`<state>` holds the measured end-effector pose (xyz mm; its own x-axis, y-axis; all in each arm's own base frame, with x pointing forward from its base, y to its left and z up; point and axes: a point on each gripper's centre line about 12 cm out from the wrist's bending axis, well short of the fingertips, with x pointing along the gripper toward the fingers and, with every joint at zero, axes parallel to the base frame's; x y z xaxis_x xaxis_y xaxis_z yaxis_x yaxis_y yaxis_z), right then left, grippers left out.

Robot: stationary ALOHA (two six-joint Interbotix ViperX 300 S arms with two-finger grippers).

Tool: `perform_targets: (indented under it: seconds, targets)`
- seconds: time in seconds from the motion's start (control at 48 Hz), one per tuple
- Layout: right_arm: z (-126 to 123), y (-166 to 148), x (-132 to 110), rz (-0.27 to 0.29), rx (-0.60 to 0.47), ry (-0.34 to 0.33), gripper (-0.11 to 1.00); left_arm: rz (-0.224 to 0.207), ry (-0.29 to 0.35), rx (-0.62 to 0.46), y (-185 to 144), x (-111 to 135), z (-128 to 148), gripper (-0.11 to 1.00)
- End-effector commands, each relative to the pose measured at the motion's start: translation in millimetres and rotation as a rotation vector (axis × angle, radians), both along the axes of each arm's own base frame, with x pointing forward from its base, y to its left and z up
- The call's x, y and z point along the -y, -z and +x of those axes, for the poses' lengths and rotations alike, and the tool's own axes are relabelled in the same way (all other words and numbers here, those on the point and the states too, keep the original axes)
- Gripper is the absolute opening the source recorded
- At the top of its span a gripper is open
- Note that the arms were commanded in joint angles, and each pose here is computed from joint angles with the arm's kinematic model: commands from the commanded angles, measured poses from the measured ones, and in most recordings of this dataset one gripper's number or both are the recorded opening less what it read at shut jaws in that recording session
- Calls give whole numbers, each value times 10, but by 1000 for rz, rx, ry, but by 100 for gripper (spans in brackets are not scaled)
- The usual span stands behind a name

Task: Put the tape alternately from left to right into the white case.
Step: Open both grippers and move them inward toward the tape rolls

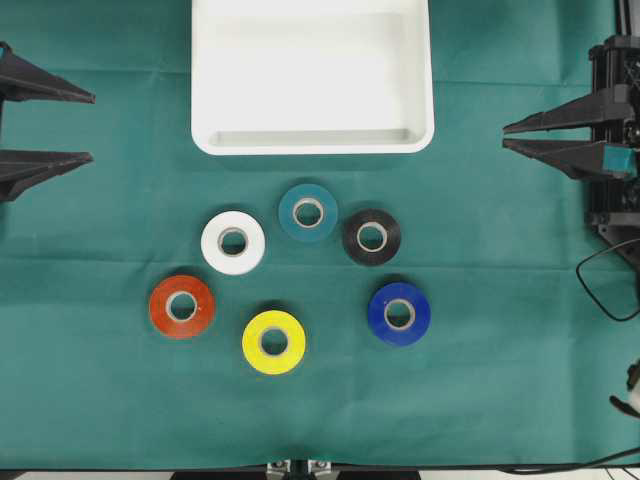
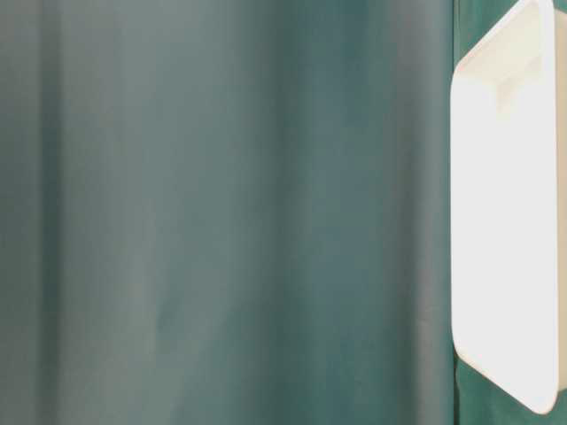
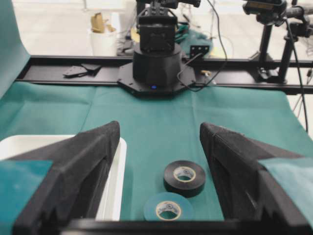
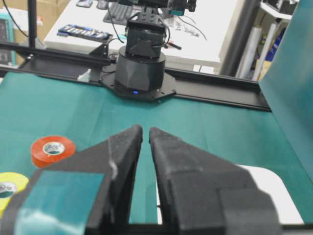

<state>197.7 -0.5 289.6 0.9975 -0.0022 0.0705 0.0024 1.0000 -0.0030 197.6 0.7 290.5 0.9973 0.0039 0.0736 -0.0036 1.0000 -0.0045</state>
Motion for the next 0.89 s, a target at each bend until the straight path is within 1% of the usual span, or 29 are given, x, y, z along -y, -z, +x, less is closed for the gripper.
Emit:
perform_targets:
  seconds: [0.0, 0.021, 0.042, 0.104, 0.166, 0.208, 0.271, 0.395, 0.479, 0.583, 0.77, 0.874]
  targets:
    - [19, -46, 16, 14, 14, 7, 24, -19, 0, 2, -33, 2, 36, 24]
    - [18, -38, 16, 14, 11, 7, 24, -19, 0, -2, -28, 2, 39, 24]
    - [17, -32, 16, 15, 9, 7, 22, -19, -2, -3, -29, -1, 42, 22]
    - [18, -16, 16, 15, 5, 7, 9, -21, 0, -11, -21, 2, 51, 9]
    - [25, -7, 16, 17, 0, 7, 1, -21, 0, -11, -24, 2, 55, 0]
    - [27, 4, 16, 17, -4, 7, -2, -21, 1, -11, -24, 5, 55, -5]
    - [32, 11, 15, 15, -8, 7, -2, -19, 4, -12, -18, 11, 54, -9]
    - [39, 20, 16, 18, -12, 7, -2, -19, 18, -17, 1, 39, 51, -10]
    - [40, 27, 16, 31, -18, 6, -2, -19, 21, -14, -8, 46, 49, -10]
    - [50, 61, 16, 45, -43, 6, -2, -16, 24, -11, -21, 52, 51, -10]
    - [75, 141, 17, 53, -102, 7, -2, -14, 41, -23, -4, 87, 74, -10]
    - [89, 149, 16, 53, -115, 7, -2, -11, 45, -42, 30, 98, 97, -10]
